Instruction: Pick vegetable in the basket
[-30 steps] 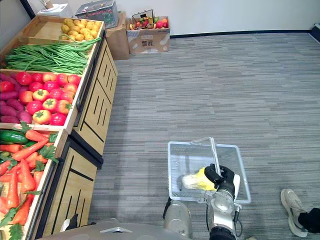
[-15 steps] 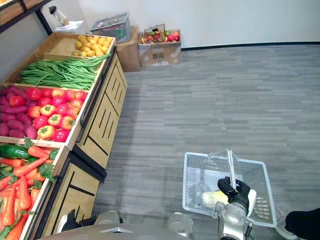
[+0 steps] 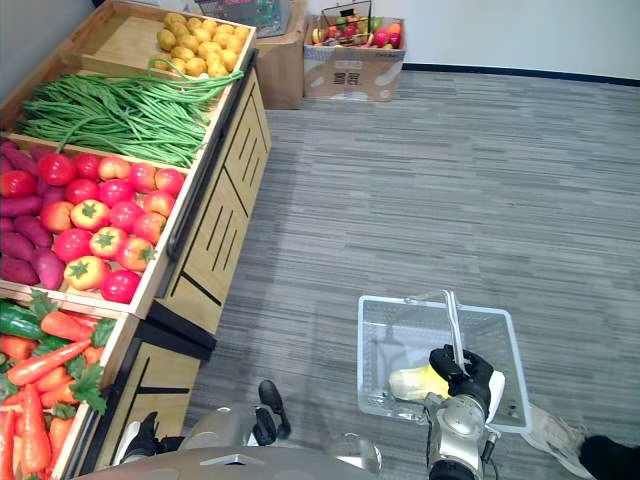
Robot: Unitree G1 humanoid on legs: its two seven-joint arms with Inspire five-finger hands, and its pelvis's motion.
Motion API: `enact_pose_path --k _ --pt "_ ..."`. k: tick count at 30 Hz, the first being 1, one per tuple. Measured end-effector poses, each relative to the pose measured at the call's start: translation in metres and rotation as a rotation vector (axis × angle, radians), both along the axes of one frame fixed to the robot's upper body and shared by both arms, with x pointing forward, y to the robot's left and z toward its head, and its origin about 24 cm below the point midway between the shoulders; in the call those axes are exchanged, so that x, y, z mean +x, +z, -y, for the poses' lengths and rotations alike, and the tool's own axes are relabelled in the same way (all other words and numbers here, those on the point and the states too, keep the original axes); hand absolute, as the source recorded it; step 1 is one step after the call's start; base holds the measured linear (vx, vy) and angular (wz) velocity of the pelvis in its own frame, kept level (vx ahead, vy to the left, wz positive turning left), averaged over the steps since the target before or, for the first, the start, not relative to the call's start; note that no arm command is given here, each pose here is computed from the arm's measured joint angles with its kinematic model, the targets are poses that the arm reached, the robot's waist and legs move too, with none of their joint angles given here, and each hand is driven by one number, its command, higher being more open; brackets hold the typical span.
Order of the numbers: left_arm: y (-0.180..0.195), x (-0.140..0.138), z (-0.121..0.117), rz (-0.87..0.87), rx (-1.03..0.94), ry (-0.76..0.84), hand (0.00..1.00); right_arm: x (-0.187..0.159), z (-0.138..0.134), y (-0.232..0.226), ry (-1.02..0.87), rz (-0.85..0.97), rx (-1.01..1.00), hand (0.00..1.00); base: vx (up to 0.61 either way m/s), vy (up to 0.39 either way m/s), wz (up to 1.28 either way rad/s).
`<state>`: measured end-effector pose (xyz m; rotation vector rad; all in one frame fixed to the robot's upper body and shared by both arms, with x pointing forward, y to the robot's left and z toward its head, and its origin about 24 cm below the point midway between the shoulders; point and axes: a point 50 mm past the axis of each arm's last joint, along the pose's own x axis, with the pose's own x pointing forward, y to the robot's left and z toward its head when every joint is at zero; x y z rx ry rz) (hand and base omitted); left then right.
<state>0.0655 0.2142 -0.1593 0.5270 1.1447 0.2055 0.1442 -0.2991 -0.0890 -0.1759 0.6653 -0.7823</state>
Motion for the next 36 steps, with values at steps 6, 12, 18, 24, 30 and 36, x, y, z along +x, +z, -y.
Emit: enact_pose_path --k 6,12,18,24,30,36 --pt "-0.003 -0.011 0.001 -0.055 -0.044 -0.043 1.00 -0.020 0.001 -0.014 -0.049 -0.077 0.044 0.00 0.28 0.128 0.72" --pt "-0.001 -0.010 -0.001 -0.026 -0.005 -0.012 1.00 -0.025 0.013 -0.009 -0.103 -0.062 0.020 0.00 0.29 -0.090 1.20" --pt "0.001 -0.011 -0.011 0.007 0.027 0.127 1.00 -0.026 -0.004 -0.005 -0.088 -0.013 0.028 0.00 0.16 -0.364 1.07" --pt "-0.004 -0.021 0.005 -0.021 -0.007 0.229 1.00 -0.029 0.007 0.002 -0.102 -0.003 -0.019 0.00 0.17 -0.434 0.96" --pt "-0.002 -0.015 0.004 0.003 0.003 0.199 1.00 -0.019 0.010 0.004 -0.111 0.021 -0.017 0.00 0.05 -0.171 0.91" --pt "-0.002 -0.020 0.002 -0.015 0.009 0.143 1.00 -0.021 0.011 -0.009 -0.171 -0.014 0.045 0.00 -0.06 -0.002 0.57"
